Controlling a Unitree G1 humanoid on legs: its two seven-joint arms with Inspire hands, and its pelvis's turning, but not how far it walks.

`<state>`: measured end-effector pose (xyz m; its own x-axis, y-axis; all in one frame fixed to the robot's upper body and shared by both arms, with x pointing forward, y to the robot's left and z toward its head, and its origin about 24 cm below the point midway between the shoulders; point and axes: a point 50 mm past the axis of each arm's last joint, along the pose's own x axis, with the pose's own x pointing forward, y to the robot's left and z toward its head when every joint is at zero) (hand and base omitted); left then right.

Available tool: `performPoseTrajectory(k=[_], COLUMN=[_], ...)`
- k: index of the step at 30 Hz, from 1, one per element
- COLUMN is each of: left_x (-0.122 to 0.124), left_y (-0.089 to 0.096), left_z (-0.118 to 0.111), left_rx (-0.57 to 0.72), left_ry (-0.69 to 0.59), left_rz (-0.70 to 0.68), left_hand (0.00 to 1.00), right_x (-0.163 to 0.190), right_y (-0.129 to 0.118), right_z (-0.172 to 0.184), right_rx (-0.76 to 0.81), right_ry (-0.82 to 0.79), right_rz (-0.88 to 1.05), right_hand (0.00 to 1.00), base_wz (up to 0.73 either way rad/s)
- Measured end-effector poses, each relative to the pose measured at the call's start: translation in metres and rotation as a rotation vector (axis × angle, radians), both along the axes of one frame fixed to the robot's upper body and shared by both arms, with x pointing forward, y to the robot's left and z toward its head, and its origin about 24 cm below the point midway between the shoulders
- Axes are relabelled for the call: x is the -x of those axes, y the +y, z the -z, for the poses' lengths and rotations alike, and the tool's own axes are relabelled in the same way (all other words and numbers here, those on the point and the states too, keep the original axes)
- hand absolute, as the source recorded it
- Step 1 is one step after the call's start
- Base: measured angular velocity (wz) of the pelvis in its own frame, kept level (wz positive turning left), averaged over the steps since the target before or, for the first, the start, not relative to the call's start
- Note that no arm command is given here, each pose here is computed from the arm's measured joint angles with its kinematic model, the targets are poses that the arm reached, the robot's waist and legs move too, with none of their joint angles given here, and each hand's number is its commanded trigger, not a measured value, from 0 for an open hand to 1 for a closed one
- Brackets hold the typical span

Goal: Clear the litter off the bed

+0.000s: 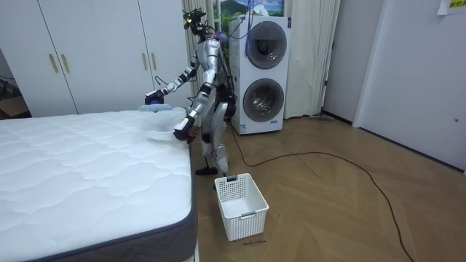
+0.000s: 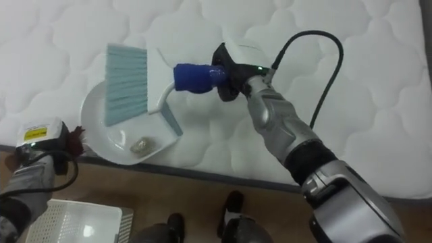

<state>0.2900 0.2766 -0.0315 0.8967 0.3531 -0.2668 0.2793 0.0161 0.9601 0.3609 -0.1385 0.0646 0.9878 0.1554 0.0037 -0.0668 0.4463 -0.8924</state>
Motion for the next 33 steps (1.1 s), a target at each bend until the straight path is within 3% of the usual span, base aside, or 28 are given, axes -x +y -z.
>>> performPoseTrajectory(k=[6, 12, 13, 14, 15, 17, 25, 33], left_x=[-0.005, 0.008, 0.012, 0.014, 0.017, 0.022, 0.051, 0.066], left_y=[-0.002, 0.006, 0.006, 0.006, 0.004, 0.003, -0.004, 0.004], left_z=[-0.009, -0.004, -0.002, -0.001, 0.0, 0.005, 0.02, 0.01], left_rx=[0.038, 0.094, 0.103, 0.108, 0.118, 0.128, 0.182, 0.257], left_ry=[-0.129, -0.186, -0.19, -0.192, -0.199, -0.193, -0.168, -0.251], left_rz=[-0.006, -0.068, -0.073, -0.072, -0.065, -0.066, -0.075, -0.144], left_hand=[1.0, 1.0, 1.0, 1.0, 1.0, 1.0, 1.0, 1.0], right_x=[0.0, 0.015, 0.018, 0.02, 0.025, 0.03, 0.043, 0.073], right_y=[-0.031, -0.073, -0.08, -0.083, -0.09, -0.097, -0.106, -0.124], right_z=[-0.006, 0.009, 0.011, 0.013, 0.016, 0.02, 0.025, 0.042], right_rx=[-0.088, -0.222, -0.241, -0.246, -0.257, -0.266, -0.408, -0.629], right_ry=[-0.033, -0.036, -0.034, -0.031, -0.031, -0.028, -0.016, 0.007], right_rz=[0.098, 0.288, 0.316, 0.33, 0.357, 0.384, 0.448, 0.565], right_hand=[1.0, 0.99, 0.82, 0.57, 0.25, 0.02, 0.0, 0.0], base_wz=[-0.08, -0.04, 0.0, 0.0, -0.06, -0.11, -0.08, 0.17])
